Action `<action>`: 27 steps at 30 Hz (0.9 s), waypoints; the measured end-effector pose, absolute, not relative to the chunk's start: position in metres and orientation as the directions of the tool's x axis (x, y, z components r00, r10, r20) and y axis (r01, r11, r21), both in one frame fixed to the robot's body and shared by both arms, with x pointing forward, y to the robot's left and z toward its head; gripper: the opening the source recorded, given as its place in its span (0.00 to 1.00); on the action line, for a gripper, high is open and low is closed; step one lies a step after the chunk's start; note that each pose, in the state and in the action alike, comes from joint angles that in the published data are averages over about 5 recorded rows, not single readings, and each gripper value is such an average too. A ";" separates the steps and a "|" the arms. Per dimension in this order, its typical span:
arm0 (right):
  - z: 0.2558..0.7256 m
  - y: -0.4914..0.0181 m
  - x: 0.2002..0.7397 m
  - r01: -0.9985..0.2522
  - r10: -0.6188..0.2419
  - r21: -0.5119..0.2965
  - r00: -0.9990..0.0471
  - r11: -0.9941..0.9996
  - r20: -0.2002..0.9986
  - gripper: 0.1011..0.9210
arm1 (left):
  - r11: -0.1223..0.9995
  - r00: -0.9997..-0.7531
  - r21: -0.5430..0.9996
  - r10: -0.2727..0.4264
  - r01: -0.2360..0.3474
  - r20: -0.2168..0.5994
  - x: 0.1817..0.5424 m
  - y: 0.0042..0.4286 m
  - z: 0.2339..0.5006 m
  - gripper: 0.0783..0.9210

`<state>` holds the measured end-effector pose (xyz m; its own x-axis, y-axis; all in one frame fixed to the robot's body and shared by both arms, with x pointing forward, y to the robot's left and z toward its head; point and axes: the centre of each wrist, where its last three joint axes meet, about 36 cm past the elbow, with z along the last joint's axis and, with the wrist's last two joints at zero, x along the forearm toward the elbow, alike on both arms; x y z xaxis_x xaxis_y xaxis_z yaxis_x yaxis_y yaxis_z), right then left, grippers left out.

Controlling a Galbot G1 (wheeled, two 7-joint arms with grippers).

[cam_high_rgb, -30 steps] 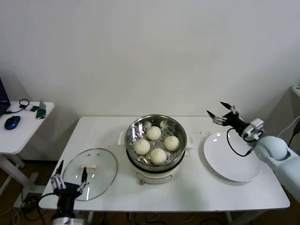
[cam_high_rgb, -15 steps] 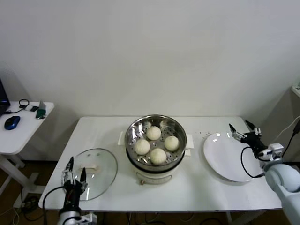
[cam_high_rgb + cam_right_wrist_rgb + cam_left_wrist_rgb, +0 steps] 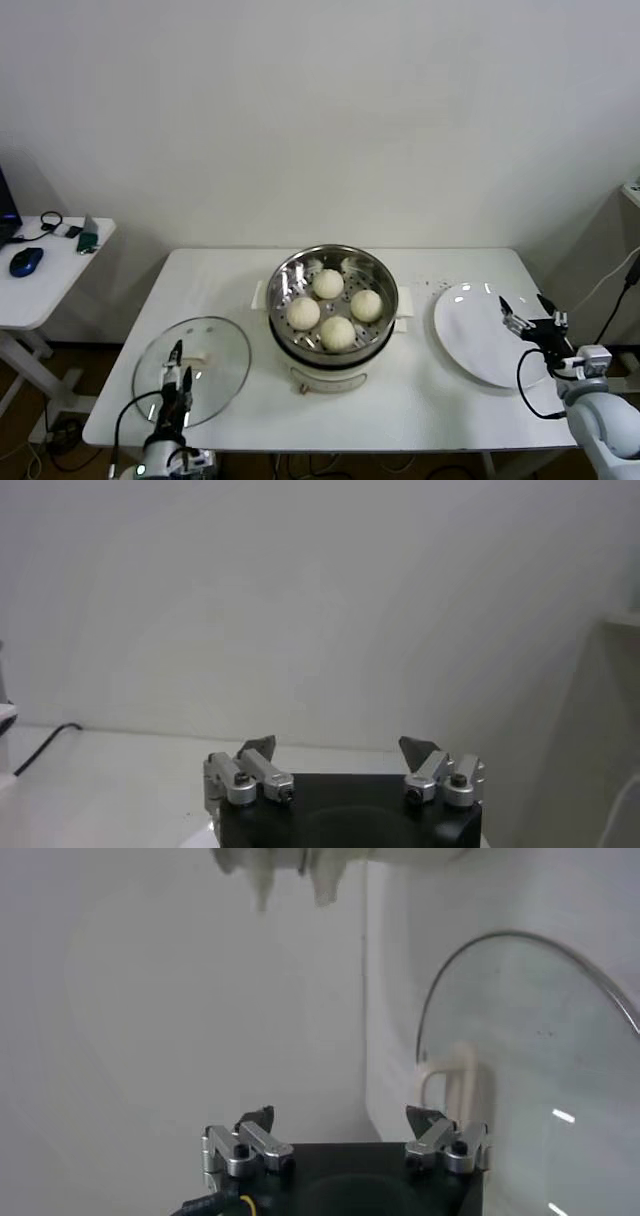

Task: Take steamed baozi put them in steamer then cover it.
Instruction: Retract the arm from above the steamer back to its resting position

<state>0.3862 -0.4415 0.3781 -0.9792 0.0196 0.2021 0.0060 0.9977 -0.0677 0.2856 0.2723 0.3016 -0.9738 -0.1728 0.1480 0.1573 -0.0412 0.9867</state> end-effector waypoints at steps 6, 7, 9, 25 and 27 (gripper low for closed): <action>0.373 -0.443 0.379 0.025 0.039 -0.071 -0.976 0.997 0.213 0.88 | -0.076 -0.972 0.982 -0.170 0.176 0.161 0.300 0.280 0.289 0.88; 0.372 -0.443 0.377 0.026 0.041 -0.072 -0.976 0.997 0.215 0.88 | -0.080 -0.972 0.981 -0.169 0.177 0.161 0.302 0.281 0.288 0.88; 0.371 -0.443 0.375 0.030 0.045 -0.072 -0.975 0.997 0.217 0.88 | -0.088 -0.972 0.980 -0.169 0.180 0.163 0.307 0.283 0.285 0.88; 0.361 -0.439 0.362 0.030 0.046 -0.077 -0.974 0.997 0.220 0.88 | -0.113 -0.974 0.978 -0.164 0.177 0.157 0.336 0.298 0.274 0.88; 0.360 -0.439 0.359 0.030 0.047 -0.079 -0.974 0.996 0.221 0.88 | -0.112 -0.974 0.978 -0.163 0.174 0.154 0.338 0.299 0.273 0.88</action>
